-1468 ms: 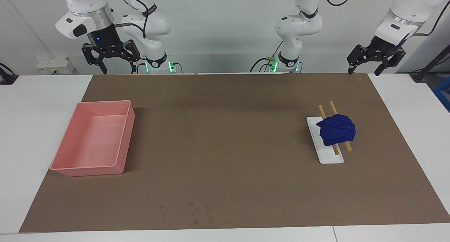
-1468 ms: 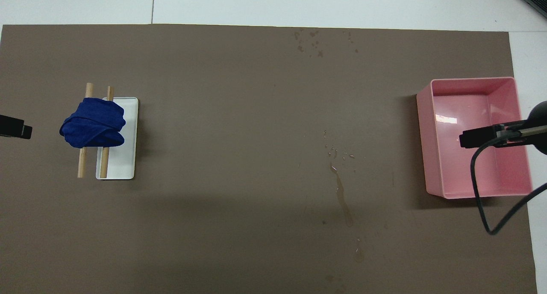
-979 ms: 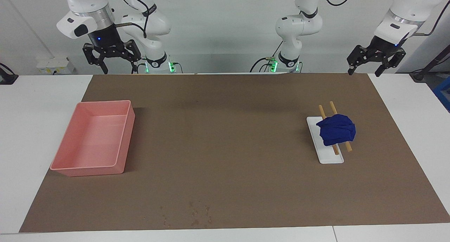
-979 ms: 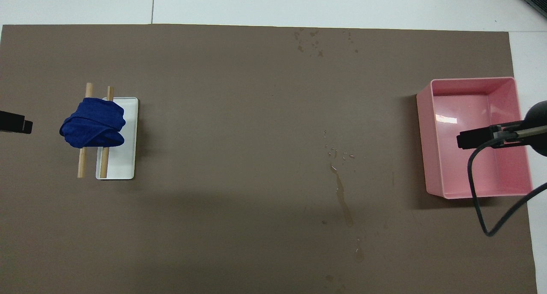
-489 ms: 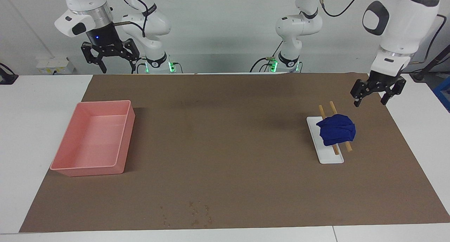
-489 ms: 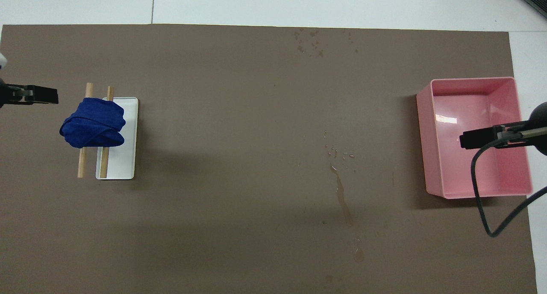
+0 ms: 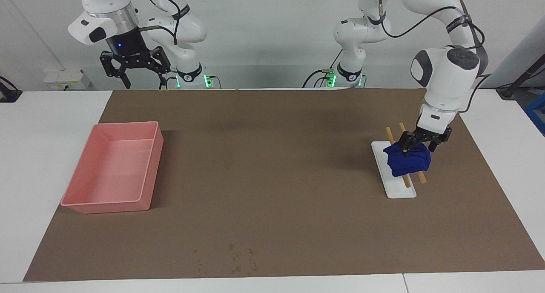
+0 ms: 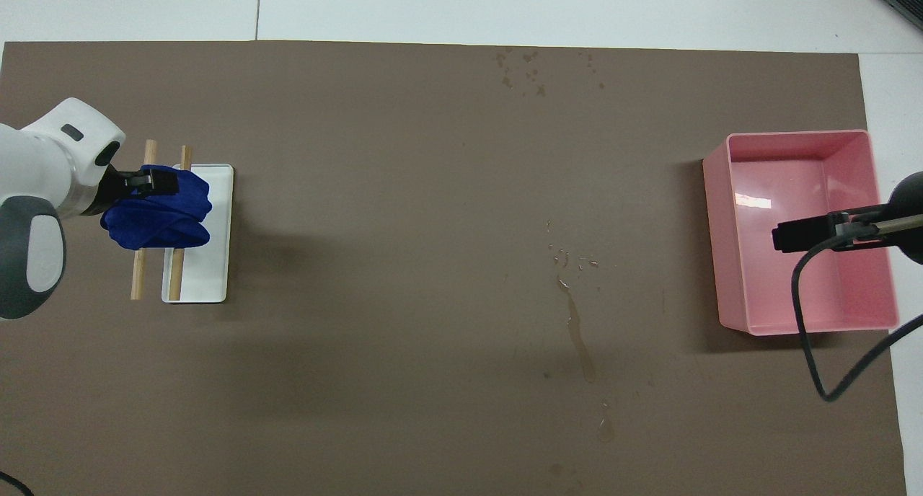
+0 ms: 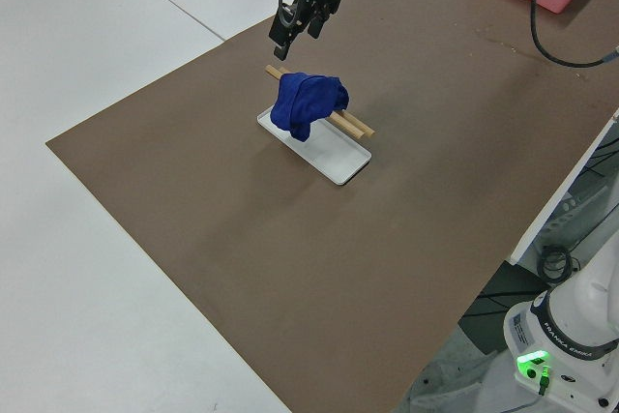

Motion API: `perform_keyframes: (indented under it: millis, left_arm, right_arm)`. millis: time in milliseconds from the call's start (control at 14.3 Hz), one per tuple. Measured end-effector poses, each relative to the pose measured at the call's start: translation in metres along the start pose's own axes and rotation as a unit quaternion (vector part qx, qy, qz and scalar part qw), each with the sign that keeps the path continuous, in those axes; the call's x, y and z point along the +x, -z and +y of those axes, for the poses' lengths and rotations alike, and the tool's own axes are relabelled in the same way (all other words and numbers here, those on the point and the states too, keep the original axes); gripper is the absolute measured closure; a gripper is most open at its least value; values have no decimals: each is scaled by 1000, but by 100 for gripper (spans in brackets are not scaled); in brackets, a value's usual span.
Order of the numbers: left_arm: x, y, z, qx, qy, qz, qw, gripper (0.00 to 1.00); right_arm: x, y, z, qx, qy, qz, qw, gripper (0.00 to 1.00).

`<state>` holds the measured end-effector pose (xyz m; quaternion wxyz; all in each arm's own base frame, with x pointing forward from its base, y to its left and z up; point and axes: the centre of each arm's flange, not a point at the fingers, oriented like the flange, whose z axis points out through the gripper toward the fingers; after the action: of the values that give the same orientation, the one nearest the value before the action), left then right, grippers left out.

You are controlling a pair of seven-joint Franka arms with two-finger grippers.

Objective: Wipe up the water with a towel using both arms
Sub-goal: 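Reach the left gripper to the blue towel and grasp it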

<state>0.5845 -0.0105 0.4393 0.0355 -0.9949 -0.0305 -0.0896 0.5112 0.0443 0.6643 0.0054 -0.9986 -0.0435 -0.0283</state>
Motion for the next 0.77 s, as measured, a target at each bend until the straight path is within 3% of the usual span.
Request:
perform_keyframes:
  millis: [280,489,769]
  left_arm:
    - [-6,-6,-2,24,-18,1,1000,3]
    - [-6,-3,-2,25,-18,4,1000,41]
    - [-6,1,-6,26,-16,9,999,83]
  right_arm:
    - [0,0,0,0,1,0,1000,0]
    - [0,0,0,0,2,0,1000,0]
    - [0,-1,-1,5,2,-2,1000,0]
